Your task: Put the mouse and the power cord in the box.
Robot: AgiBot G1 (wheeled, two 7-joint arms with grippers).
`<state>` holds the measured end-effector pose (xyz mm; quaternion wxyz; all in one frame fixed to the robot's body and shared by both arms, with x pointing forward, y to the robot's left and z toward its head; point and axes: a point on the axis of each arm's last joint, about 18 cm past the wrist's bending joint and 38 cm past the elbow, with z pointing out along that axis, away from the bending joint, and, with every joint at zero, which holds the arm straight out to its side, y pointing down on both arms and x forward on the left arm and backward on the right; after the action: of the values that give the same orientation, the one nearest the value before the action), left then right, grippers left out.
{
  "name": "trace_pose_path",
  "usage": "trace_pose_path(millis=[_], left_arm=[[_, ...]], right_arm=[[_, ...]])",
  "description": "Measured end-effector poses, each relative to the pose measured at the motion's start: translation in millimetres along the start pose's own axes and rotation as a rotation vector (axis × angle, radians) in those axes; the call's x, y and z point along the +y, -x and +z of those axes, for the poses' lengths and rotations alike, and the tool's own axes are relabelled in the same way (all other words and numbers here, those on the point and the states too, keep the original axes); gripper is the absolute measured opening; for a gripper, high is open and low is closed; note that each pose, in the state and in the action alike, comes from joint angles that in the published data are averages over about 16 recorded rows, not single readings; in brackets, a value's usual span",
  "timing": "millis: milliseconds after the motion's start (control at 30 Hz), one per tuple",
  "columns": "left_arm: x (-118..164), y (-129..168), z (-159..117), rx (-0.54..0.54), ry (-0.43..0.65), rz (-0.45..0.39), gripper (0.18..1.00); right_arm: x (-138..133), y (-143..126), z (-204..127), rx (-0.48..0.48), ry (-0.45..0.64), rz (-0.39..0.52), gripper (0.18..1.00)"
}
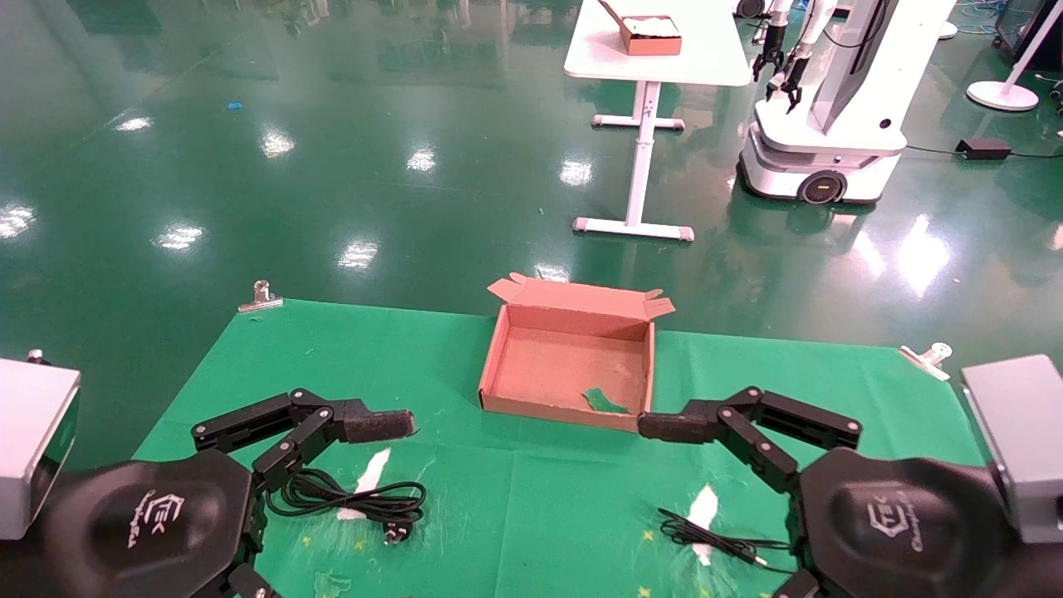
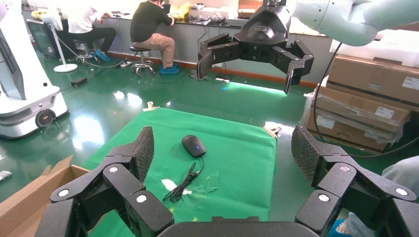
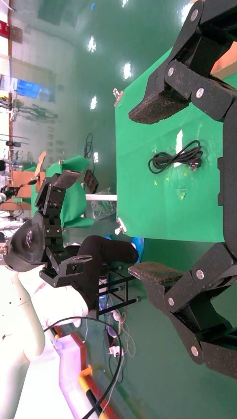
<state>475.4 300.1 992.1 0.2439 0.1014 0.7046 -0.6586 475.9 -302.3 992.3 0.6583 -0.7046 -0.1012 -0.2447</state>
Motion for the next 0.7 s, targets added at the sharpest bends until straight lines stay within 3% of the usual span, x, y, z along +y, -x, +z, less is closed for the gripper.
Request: trace_pose_path(millis=[700], left_arm=[[0.2,0.2,0.0,0.000,0.003,0.003,1.000]], right_arm=[[0.7,0.0,0.0,0.000,0.002,0.000,1.001]])
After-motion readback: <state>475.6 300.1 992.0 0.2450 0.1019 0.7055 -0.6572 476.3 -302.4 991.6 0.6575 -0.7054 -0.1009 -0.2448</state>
